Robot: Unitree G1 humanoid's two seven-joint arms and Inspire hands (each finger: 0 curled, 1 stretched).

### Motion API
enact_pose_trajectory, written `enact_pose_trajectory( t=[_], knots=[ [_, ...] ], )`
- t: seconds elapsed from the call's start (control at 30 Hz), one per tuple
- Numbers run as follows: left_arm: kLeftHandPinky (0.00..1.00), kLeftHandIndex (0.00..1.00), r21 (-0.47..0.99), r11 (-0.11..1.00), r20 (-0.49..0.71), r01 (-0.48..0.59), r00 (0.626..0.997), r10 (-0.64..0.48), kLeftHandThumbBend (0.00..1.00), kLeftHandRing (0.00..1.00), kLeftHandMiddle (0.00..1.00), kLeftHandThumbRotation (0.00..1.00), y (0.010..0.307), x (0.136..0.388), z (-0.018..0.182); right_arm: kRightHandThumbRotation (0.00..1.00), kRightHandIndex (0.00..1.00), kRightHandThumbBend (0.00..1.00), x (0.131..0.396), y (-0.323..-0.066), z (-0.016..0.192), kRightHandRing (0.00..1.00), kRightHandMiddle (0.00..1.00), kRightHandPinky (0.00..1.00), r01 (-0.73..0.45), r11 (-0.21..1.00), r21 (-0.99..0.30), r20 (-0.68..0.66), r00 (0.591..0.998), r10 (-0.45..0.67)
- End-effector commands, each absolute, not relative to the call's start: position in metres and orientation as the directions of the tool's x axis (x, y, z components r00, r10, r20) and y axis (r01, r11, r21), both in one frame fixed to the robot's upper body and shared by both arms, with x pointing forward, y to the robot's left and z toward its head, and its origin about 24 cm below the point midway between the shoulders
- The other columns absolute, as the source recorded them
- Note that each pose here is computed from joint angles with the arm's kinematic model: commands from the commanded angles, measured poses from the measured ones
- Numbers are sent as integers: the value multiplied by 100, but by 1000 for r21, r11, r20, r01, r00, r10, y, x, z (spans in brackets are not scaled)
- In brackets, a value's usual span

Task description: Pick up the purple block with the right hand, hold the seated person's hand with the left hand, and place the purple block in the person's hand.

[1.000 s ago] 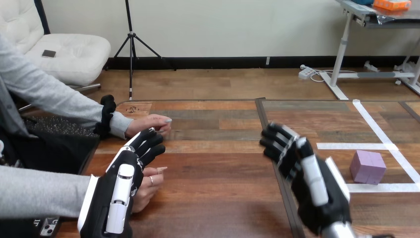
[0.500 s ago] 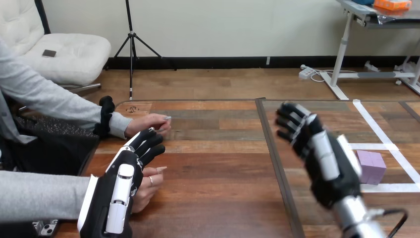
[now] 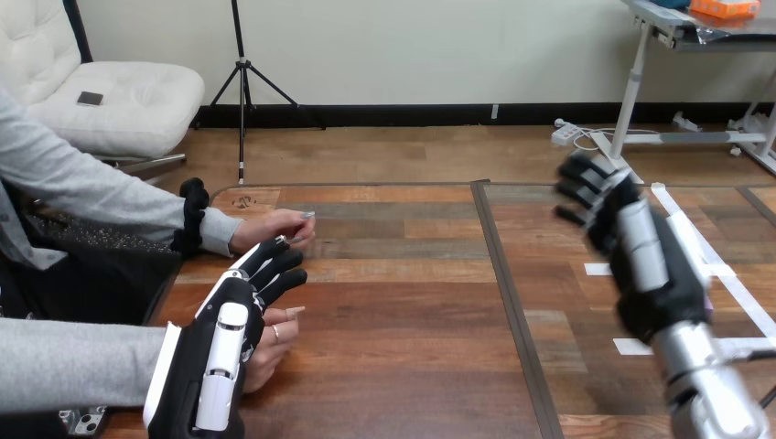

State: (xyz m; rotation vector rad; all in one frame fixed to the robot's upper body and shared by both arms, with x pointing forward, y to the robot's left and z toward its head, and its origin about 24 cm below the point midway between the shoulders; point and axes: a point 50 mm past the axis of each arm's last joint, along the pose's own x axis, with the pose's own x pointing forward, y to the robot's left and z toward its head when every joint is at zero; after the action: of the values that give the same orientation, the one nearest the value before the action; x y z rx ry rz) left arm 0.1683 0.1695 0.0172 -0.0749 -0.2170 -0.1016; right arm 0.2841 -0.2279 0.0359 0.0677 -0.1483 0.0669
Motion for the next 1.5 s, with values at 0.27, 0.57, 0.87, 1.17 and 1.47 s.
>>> enact_pose_trajectory(
  t=[0.27, 0.57, 0.87, 1.17, 1.47],
  knots=[
    [90, 82, -111, 988, 294, 107, 953, -70, 32, 80, 82, 100, 158, 178, 28, 87, 83, 65, 321, -249, 78, 87, 86, 85, -4, 1000, 10, 268, 963, 1],
    [90, 82, -100, 989, 293, 112, 953, -79, 32, 80, 82, 100, 158, 178, 29, 85, 82, 66, 331, -264, 82, 86, 85, 82, 60, 998, -7, 241, 969, -56],
    [90, 82, -99, 989, 295, 111, 952, -78, 30, 80, 82, 100, 158, 179, 30, 83, 82, 62, 339, -280, 85, 85, 84, 80, 113, 994, -6, 203, 973, -109],
    [89, 82, -92, 989, 302, 116, 950, -83, 29, 79, 82, 100, 159, 181, 30, 81, 82, 64, 344, -295, 89, 86, 84, 81, 183, 983, -30, 157, 972, -176],
    [87, 82, -100, 988, 303, 116, 950, -80, 31, 79, 81, 100, 159, 181, 30, 75, 81, 67, 345, -305, 91, 87, 84, 83, 225, 974, 20, 131, 965, -226]
  ],
)
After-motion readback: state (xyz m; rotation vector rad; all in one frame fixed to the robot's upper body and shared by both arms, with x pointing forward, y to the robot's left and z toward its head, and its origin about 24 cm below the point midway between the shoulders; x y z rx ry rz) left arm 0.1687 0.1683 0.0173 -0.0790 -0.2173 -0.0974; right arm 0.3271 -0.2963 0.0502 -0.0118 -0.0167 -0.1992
